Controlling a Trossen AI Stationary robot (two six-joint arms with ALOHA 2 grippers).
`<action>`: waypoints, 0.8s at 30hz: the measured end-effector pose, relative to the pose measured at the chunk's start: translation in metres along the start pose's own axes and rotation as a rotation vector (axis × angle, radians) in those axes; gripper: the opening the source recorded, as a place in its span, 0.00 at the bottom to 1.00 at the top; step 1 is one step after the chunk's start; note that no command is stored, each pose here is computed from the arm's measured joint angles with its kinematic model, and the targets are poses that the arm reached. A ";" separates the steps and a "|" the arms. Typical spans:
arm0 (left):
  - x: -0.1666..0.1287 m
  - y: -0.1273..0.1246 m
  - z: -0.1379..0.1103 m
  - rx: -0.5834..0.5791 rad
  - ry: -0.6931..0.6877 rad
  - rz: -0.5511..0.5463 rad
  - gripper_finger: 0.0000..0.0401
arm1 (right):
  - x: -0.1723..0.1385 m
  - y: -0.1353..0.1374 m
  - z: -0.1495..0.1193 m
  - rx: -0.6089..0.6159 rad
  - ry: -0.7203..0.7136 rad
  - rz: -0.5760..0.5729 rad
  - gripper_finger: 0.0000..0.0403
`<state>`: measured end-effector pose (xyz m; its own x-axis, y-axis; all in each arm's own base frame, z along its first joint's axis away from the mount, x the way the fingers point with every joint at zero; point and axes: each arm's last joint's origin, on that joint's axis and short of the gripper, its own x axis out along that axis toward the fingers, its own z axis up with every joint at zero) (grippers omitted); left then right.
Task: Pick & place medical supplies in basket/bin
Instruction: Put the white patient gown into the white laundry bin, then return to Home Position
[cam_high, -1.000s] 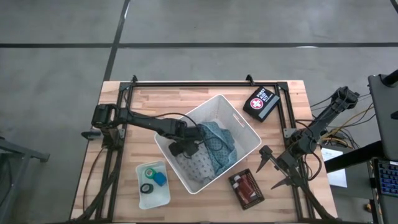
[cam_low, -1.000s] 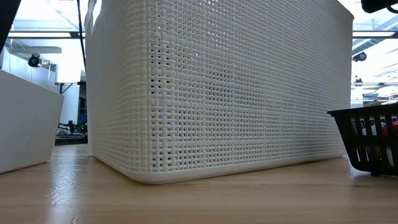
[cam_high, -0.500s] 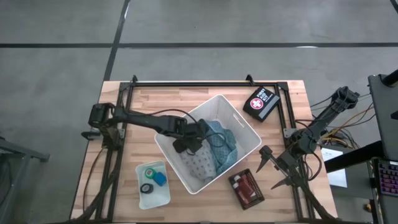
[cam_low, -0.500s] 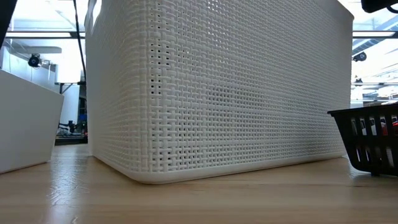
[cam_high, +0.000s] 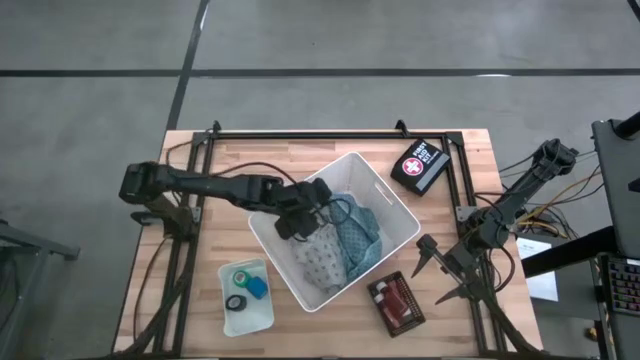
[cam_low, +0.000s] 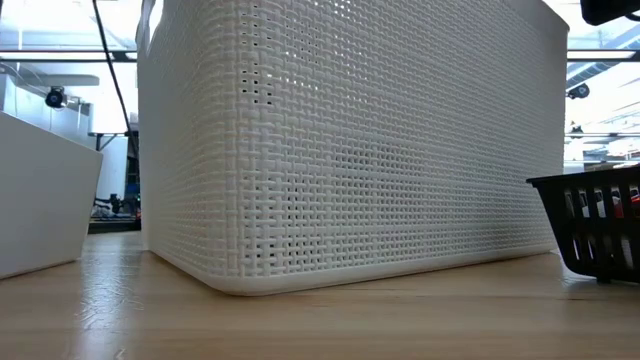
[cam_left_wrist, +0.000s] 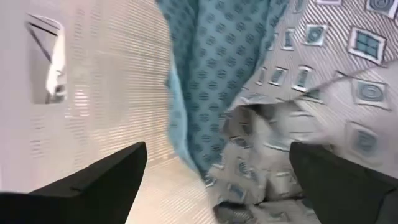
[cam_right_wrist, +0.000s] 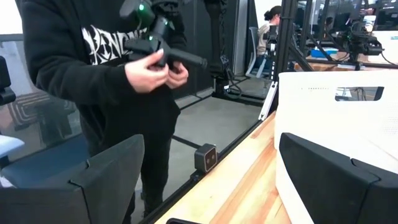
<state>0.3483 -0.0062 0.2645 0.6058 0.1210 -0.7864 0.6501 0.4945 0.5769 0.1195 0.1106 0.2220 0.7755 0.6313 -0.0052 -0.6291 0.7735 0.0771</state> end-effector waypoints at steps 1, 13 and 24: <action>-0.005 0.001 0.000 0.007 -0.006 0.011 0.99 | 0.000 0.000 0.000 0.000 0.000 0.000 0.91; -0.068 0.011 -0.005 0.123 -0.076 0.168 0.99 | 0.000 0.000 0.000 0.000 0.002 0.000 0.91; -0.120 0.012 -0.013 0.035 -0.148 0.297 0.99 | 0.000 0.000 0.000 0.000 0.002 0.000 0.91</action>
<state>0.2772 -0.0032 0.3631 0.8297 0.1276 -0.5435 0.4491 0.4259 0.7855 0.1195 0.1107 0.2218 0.7755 0.6313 -0.0074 -0.6290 0.7736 0.0770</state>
